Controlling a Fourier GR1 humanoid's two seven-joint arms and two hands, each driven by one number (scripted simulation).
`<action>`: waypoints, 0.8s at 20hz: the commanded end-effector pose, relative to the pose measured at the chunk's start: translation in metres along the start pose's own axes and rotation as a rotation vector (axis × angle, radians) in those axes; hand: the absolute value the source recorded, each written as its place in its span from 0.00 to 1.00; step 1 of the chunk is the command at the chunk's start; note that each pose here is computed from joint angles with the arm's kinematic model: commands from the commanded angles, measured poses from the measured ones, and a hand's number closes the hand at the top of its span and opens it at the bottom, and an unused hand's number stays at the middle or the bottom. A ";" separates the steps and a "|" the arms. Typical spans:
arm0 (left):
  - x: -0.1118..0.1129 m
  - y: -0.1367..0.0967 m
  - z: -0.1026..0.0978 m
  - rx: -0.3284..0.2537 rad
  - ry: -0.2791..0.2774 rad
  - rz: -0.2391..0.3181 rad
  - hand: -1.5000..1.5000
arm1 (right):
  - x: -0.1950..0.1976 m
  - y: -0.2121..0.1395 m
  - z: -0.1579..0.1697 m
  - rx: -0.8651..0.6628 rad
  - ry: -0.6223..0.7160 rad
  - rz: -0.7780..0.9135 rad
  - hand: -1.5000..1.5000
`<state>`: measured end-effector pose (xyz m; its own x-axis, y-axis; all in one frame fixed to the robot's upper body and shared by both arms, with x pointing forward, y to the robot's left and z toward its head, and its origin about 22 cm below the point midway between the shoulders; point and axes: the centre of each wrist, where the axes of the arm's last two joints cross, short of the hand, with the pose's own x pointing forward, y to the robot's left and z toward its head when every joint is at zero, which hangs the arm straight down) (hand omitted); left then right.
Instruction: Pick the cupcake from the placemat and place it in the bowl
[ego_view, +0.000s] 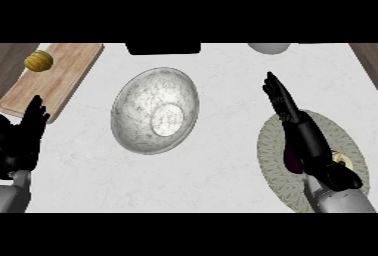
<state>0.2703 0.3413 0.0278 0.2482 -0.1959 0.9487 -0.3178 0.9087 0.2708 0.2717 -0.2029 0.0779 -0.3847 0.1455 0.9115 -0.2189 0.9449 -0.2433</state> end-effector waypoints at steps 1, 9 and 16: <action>0.014 -0.009 0.005 -0.067 -0.036 -0.019 0.50 | -0.017 -0.027 0.012 -0.091 0.059 -0.018 1.00; 0.049 -0.021 0.002 -0.388 -0.107 0.047 0.50 | -0.058 -0.133 0.108 -0.404 0.296 0.394 0.00; 0.039 -0.034 0.006 -0.437 -0.097 0.045 0.50 | -0.047 -0.098 0.144 -0.361 0.067 0.418 0.00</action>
<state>0.2815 0.3014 0.0570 0.1430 -0.1647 0.9759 0.0717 0.9852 0.1557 0.1988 -0.3461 0.0000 -0.2562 0.4805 0.8387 0.2147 0.8743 -0.4353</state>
